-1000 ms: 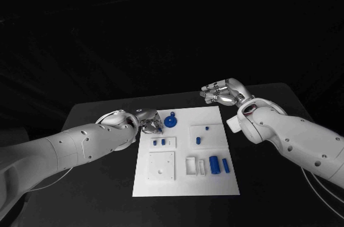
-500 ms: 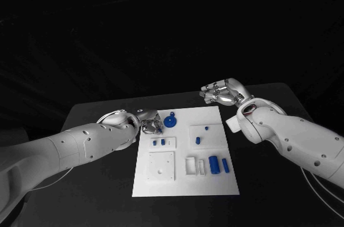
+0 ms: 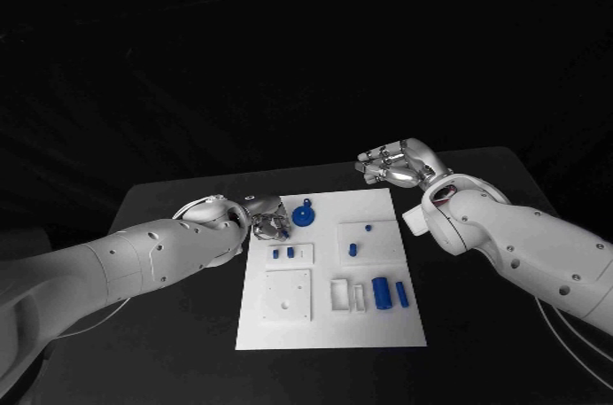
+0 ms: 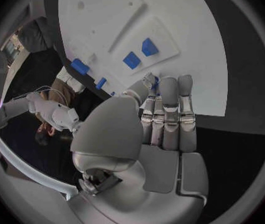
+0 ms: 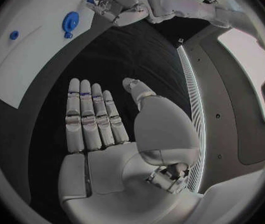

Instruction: Assemble the parts on the task board

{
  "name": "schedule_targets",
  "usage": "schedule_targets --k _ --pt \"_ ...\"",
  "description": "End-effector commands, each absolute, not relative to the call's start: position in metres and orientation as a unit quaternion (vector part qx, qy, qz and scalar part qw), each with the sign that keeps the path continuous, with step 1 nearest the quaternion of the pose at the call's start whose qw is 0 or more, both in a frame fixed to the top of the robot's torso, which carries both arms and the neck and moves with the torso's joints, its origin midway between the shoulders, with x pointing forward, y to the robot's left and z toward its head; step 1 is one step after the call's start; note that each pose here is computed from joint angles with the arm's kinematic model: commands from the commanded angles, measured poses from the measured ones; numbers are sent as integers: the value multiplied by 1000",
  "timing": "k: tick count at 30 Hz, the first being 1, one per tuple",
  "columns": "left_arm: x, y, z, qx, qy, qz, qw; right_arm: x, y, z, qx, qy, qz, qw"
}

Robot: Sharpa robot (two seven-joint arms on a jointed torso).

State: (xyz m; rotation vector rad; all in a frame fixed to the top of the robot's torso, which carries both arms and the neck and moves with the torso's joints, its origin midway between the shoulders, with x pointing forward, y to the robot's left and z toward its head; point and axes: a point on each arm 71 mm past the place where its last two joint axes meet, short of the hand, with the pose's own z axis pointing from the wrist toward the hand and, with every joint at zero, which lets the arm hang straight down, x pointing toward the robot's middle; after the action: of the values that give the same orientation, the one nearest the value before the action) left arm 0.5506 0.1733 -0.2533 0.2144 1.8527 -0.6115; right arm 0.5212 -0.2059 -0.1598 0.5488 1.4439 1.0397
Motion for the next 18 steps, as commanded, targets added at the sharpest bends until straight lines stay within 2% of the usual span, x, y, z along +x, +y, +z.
schedule_targets --k 1,18 --pt "550 171 -254 95 791 -258 547 521 -204 -160 229 624 451 596" --pt "551 168 -261 94 793 -256 544 521 -202 -160 228 624 453 595"
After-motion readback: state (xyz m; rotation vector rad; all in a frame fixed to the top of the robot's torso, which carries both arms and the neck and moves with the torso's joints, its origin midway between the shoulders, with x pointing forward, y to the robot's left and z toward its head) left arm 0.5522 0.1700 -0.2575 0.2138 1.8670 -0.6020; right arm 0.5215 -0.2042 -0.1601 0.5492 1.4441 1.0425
